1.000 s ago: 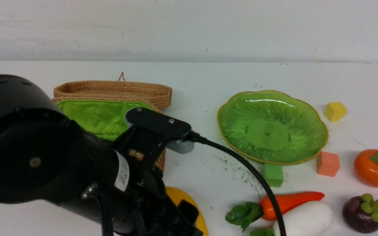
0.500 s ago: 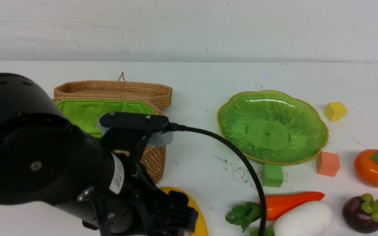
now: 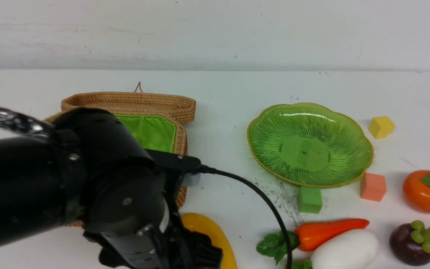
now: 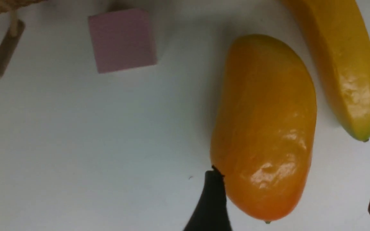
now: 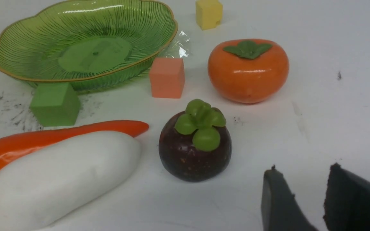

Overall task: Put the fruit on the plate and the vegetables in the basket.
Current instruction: Grab the mango with your left arm and place it on the right plate

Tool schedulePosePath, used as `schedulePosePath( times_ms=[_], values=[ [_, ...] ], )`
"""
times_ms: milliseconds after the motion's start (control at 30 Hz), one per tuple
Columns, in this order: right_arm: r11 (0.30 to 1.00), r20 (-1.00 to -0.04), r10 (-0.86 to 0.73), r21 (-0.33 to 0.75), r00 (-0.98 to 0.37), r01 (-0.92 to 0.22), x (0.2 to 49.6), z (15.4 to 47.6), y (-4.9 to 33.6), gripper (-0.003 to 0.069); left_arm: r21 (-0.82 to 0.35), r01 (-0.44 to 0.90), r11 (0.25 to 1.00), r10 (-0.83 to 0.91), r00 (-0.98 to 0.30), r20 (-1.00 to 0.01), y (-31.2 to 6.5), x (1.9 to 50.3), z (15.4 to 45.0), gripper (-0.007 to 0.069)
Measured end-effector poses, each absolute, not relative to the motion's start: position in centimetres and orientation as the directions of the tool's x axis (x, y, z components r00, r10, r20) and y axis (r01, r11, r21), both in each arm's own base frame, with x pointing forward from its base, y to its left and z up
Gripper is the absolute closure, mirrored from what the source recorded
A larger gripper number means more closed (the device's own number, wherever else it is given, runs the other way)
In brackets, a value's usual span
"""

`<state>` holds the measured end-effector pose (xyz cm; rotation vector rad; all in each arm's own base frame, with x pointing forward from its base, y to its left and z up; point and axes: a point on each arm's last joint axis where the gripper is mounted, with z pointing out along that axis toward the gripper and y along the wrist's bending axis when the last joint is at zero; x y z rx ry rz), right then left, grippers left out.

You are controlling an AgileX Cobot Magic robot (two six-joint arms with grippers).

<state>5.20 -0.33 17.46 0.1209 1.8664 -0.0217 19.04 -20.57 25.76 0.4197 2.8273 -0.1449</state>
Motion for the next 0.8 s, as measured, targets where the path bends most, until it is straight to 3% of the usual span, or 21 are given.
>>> schedulePosePath(
  times_ms=[233,533,800],
  values=[
    [0.994,-0.954,0.072,0.047,-0.290,0.095,5.2,17.5,-0.3,0.0417,0.000,0.452,0.892,0.440,-0.868,-0.230,-21.7,19.8,23.2,0.0032],
    [0.994,-0.954,0.072,0.047,-0.290,0.095,5.2,17.5,-0.3,0.0417,0.013,0.522,0.853,0.517,-0.840,-0.165,-23.0,20.7,19.8,0.0032],
    [0.994,-0.954,0.072,0.047,-0.290,0.095,5.2,17.5,-0.3,0.0417,0.000,0.522,0.853,0.515,-0.841,-0.169,-23.3,20.8,19.2,0.0032]
  ],
)
